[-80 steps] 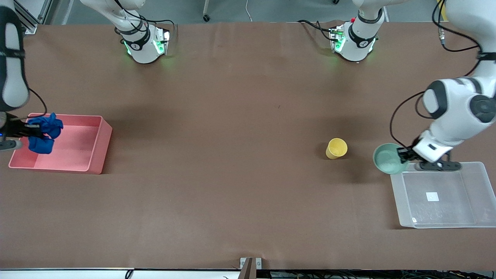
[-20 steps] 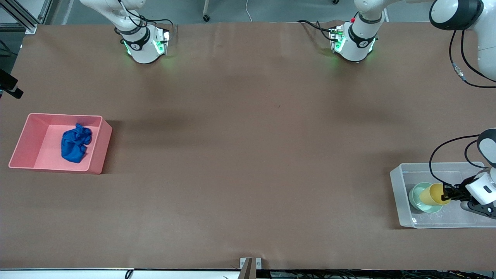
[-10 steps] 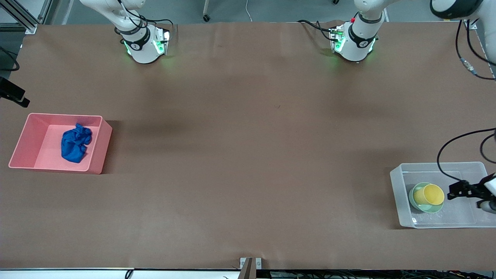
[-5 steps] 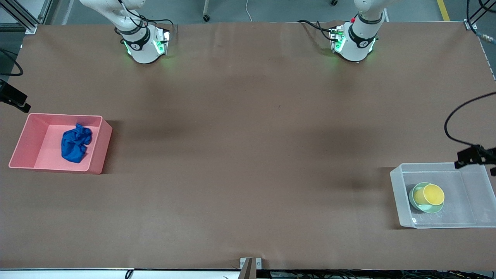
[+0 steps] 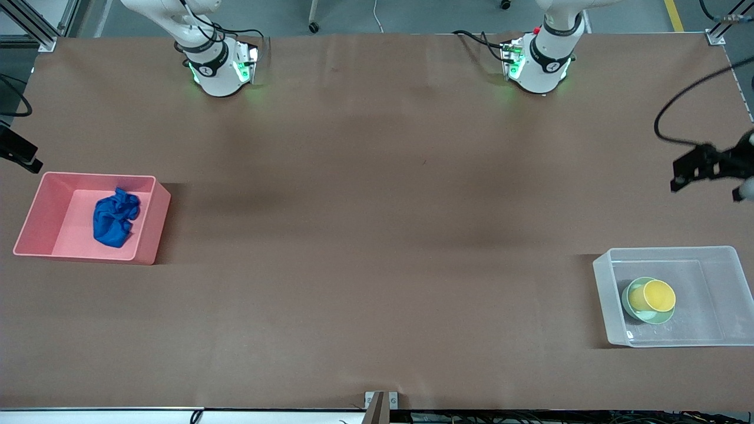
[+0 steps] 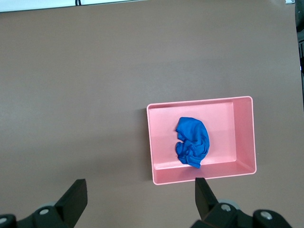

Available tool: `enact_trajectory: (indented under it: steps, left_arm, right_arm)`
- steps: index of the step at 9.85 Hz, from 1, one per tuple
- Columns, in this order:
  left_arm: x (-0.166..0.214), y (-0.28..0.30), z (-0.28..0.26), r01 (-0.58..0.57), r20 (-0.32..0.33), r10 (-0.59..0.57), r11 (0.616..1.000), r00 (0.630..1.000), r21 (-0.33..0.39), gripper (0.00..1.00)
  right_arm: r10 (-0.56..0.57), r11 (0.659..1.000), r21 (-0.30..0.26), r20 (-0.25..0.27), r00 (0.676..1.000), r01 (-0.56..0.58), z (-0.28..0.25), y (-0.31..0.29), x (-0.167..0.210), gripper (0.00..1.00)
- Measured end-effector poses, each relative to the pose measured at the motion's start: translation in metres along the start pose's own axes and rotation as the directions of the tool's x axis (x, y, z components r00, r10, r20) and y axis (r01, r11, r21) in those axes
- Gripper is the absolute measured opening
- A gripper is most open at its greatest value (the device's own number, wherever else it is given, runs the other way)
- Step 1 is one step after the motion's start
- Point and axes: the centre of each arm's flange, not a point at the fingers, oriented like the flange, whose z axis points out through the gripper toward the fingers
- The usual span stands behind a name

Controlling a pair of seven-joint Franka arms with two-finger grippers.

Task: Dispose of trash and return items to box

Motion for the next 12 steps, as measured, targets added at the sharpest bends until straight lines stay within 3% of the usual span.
enact_trajectory:
  steps: [2,6,12]
  left_arm:
    - [-0.022,0.010,-0.025,0.013,0.010,-0.013,1.000,1.000,0.002,1.00]
    - [-0.049,0.016,-0.019,0.104,0.056,-0.103,0.995,0.993,0.000,1.00]
    - [-0.050,0.011,-0.007,0.136,0.077,-0.136,0.991,0.988,0.001,1.00]
  right_arm:
    - [0.007,1.000,0.000,-0.012,1.000,-0.007,-0.006,0.002,0.000,1.00]
    - [0.021,1.000,-0.002,0.004,1.000,-0.021,-0.004,0.009,-0.001,1.00]
    - [0.026,1.000,-0.003,0.041,0.999,-0.026,0.012,0.005,0.005,1.00]
